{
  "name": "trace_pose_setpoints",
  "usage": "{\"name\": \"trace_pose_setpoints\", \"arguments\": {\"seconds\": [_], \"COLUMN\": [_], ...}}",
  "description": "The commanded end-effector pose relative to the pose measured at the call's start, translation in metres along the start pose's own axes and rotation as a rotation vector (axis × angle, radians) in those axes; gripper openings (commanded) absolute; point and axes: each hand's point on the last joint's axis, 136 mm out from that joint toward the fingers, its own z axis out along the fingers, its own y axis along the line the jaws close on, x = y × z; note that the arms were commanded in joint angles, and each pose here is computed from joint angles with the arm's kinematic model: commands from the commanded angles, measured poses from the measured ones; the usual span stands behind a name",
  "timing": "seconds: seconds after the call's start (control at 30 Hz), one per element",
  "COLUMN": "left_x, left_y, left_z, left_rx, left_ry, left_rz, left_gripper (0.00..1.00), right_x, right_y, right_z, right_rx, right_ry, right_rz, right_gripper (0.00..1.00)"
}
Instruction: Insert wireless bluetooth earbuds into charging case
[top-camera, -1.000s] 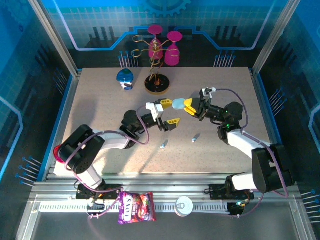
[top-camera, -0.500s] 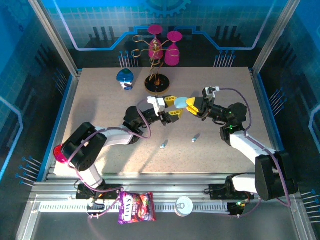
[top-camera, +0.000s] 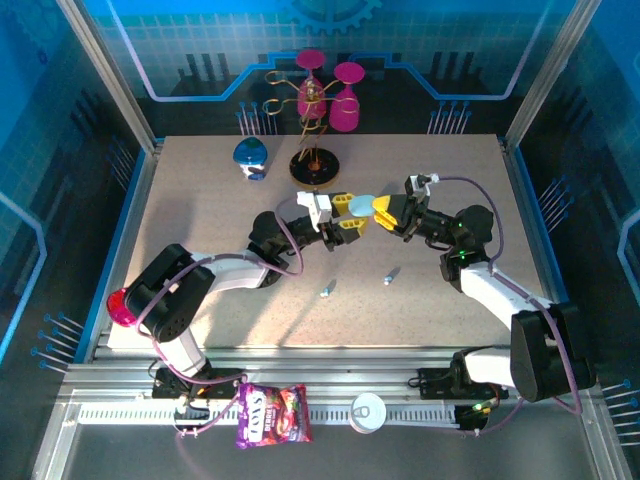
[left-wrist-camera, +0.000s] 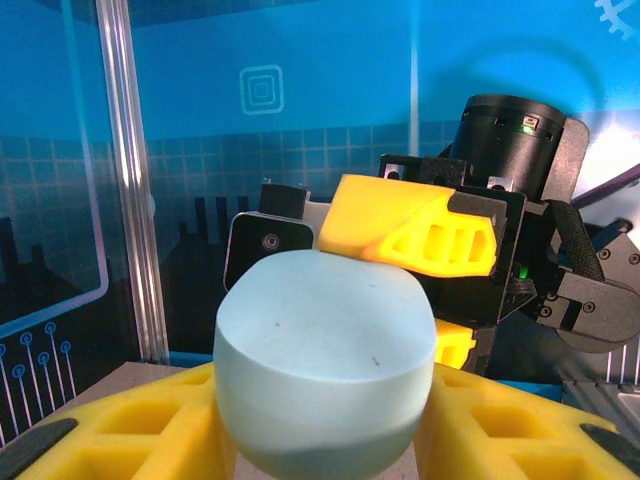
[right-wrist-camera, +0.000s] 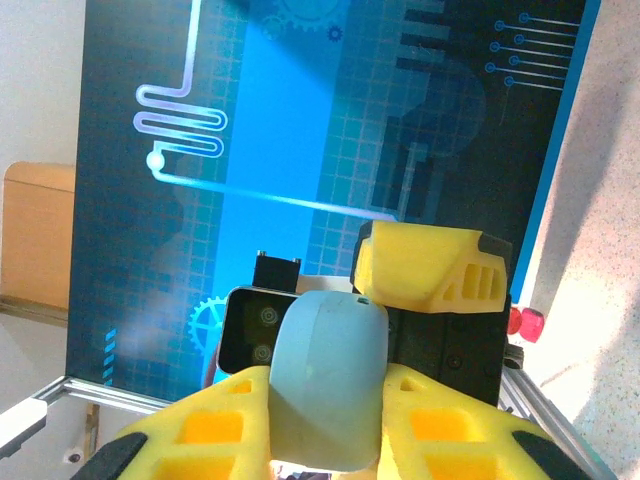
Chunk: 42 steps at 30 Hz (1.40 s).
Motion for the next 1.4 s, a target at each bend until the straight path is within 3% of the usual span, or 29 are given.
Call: {"name": "trace_pose_setpoints", "arguments": {"seconds": [0.0, 0.2, 0.33, 0.63, 0.73, 0.8, 1.0, 1.37], "left_x": [-0.013, -0.011, -0.013, -0.013, -0.013, -0.012, -0.011, -0.009], "left_y": [-0.005, -0.005, -0.006, -0.007, -0.008, -0.008, -0.008, -0.009], "left_z": [0.007, 0.006, 0.006, 0.007, 0.007, 0.007, 0.007, 0.007], "left_rx": [0.032, 0.036, 0.039, 0.048, 0.05, 0.05, 0.054, 0.056], "left_ry": [-0.043, -0.039, -0.04, -0.039, -0.039, -0.039, -0.036, -0.031], "left_rz": [0.002, -0.002, -0.005, -0.009, -0.01, -0.009, -0.007, -0.001], "left_gripper": [0.43, 0.35, 0.44, 0.39, 0.49, 0.5, 0.38, 0.27], "right_x": [-0.003, -0.003, -0.003, -0.003, -0.004, -0.004, -0.004, -0.003], "right_y": [0.002, 0.001, -0.002, -0.005, -0.008, -0.008, -0.008, -0.004], "right_z": [-0.005, -0.004, -0.005, -0.005, -0.005, -0.005, -0.005, -0.004], "right_rx": [-0.003, -0.002, 0.006, 0.014, 0.021, 0.019, 0.018, 0.006], "right_ry": [-0.027, -0.025, -0.028, -0.027, -0.029, -0.029, -0.03, -0.027], "right_rz": [-0.035, -0.031, -0.027, -0.026, -0.018, -0.021, -0.015, -0.016], "right_gripper": [0.23, 0.22, 0.23, 0.23, 0.23, 0.23, 0.23, 0.26]}}
